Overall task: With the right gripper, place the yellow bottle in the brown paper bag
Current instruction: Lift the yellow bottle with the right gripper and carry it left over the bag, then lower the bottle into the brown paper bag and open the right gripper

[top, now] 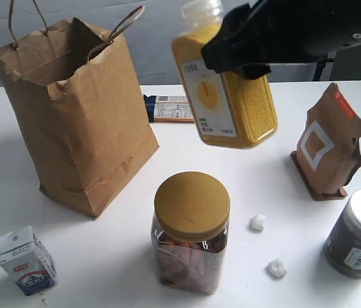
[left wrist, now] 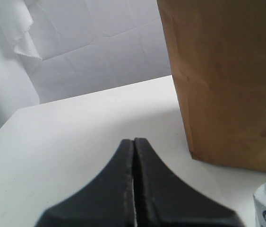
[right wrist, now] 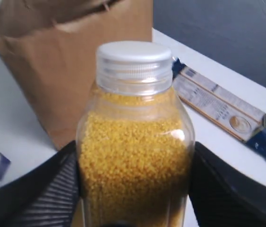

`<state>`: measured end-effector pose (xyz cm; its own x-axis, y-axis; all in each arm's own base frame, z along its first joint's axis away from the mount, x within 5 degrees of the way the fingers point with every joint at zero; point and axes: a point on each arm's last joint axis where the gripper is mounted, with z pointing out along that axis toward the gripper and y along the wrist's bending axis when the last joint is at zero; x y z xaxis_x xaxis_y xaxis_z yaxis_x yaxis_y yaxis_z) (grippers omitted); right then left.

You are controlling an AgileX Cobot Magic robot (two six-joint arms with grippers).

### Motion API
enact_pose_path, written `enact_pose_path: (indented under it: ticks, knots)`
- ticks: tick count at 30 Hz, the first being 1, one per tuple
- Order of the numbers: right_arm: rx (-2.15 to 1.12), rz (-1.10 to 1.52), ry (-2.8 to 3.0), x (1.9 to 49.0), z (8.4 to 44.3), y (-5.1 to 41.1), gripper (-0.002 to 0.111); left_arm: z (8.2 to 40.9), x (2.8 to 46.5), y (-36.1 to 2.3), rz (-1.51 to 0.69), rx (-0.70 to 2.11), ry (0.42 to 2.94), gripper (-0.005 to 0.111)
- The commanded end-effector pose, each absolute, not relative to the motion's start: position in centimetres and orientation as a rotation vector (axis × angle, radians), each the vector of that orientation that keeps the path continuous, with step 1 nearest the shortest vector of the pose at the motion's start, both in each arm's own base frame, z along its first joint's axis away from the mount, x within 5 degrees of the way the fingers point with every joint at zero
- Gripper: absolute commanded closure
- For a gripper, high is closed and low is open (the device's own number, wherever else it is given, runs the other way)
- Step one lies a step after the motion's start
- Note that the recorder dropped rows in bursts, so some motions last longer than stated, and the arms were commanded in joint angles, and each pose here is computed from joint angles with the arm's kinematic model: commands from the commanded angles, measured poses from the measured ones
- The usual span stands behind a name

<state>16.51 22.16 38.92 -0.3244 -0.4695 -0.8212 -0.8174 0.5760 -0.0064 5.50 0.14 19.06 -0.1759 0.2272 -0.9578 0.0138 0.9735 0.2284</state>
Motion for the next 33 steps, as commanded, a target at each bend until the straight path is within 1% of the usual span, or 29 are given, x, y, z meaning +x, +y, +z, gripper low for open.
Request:
enact_pose_path:
  ticks: [1, 7, 13, 17, 20, 22, 24, 28, 30, 33]
  knots:
    - [-0.972, 0.719, 1.726, 13.8, 42.6, 22.6, 0.108, 19.0, 5.5, 0.1, 0.187, 0.174, 1.738, 0.107]
    - [-0.886, 0.933, 1.459, 11.6, 44.7, 25.4, 0.108, 19.0, 5.5, 0.1, 0.187, 0.174, 1.738, 0.107]
    - [-0.783, 0.987, 1.312, 12.3, 45.2, 27.7, 0.108, 19.0, 5.5, 0.1, 0.187, 0.174, 1.738, 0.107]
    - [-0.787, 0.981, 1.3, 14.1, 45.8, 32.0, 0.108, 19.0, 5.5, 0.1, 0.187, 0.174, 1.738, 0.107]
    - [-0.828, 0.934, 1.27, 16.0, 45.6, 36.4, 0.108, 19.0, 5.5, 0.1, 0.187, 0.174, 1.738, 0.107]
    - [-0.843, 0.907, 1.254, 17.2, 45.0, 38.6, 0.108, 19.0, 5.5, 0.1, 0.187, 0.174, 1.738, 0.107]
    - [-0.837, 0.882, 1.275, 19.0, 43.6, 40.2, 0.108, 19.0, 5.5, 0.1, 0.187, 0.174, 1.738, 0.107]
    - [-0.806, 0.869, 1.379, 22.6, 39.3, 42.7, 0.108, 19.0, 5.5, 0.1, 0.187, 0.174, 1.738, 0.107]
    - [-0.826, 0.848, 1.421, 23.5, 36.8, 43.7, 0.108, 19.0, 5.5, 0.1, 0.187, 0.174, 1.738, 0.107]
    - [-0.833, 0.841, 1.43, 23.8, 35.6, 44.3, 0.108, 19.0, 5.5, 0.1, 0.187, 0.174, 1.738, 0.107]
